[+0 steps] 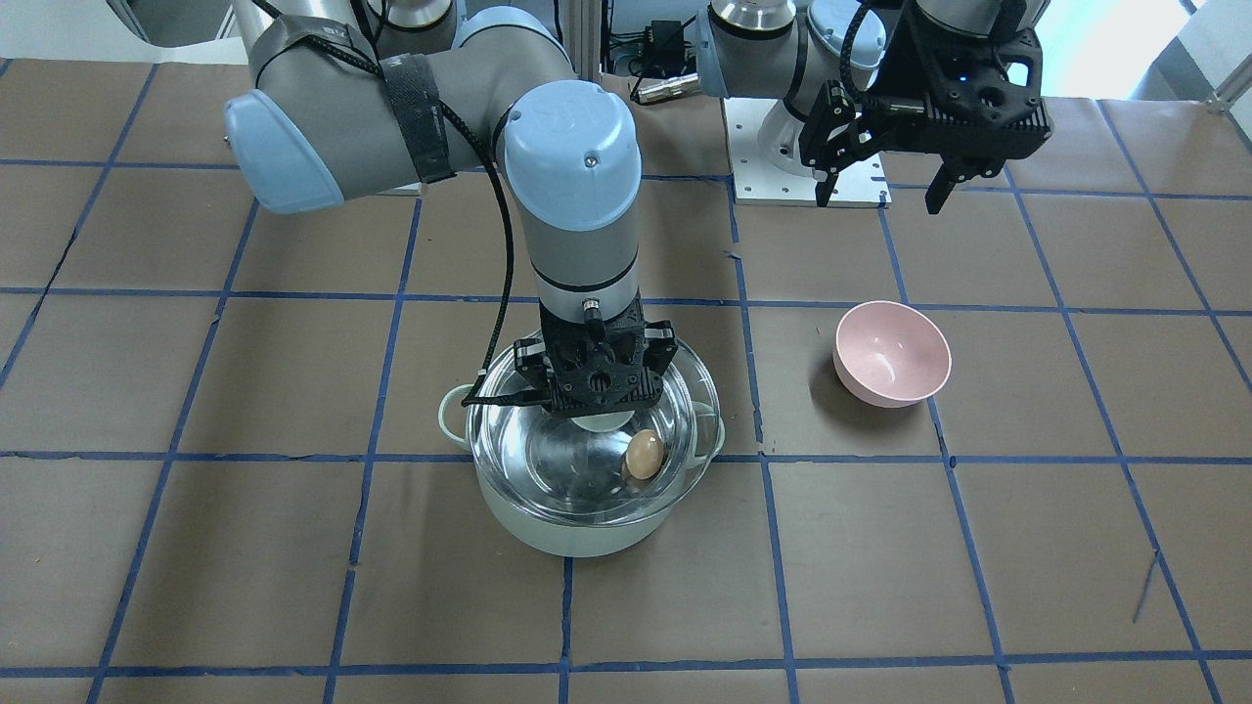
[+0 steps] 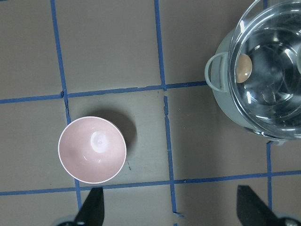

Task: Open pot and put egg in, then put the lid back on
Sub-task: 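Carry the glass lid over the pot with the right gripper while the left gripper withdraws, then lower the glass lid onto the pot and open the right gripper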

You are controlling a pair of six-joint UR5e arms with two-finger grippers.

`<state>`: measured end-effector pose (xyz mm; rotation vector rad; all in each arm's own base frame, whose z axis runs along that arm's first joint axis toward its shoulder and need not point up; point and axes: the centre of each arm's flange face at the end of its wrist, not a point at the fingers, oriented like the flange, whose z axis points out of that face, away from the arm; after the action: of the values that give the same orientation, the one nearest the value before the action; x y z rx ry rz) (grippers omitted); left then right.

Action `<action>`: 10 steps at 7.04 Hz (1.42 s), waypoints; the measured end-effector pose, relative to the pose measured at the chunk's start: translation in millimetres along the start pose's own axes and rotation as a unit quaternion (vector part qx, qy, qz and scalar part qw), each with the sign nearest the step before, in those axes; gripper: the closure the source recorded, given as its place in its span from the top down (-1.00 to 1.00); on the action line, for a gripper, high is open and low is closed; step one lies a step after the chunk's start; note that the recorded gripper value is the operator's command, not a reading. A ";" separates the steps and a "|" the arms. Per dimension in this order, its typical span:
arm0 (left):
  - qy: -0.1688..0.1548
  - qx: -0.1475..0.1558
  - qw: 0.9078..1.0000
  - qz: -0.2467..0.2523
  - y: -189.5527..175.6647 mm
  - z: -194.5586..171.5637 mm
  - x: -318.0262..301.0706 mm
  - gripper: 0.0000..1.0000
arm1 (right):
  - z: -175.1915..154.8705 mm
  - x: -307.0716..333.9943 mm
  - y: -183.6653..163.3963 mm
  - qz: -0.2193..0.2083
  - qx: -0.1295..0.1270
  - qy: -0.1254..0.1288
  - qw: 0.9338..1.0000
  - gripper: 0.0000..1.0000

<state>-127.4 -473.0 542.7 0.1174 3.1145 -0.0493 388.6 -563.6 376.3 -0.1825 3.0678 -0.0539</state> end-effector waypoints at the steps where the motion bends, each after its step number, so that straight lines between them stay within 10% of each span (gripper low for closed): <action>1: 0.000 0.000 1.000 0.001 0.4 1.2 -0.4 1.00 | 6.3 1.1 1.4 -0.003 -0.002 0.009 1.000 -0.66; 10: 0.014 0.001 1.000 -0.006 -0.3 6.0 3.0 1.00 | 22.2 6.9 9.1 -0.015 0.000 0.016 1.000 -0.65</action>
<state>-130.3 -473.2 536.6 0.0991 3.1437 -0.0499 382.3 -556.0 353.4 -0.2296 3.0979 -0.0588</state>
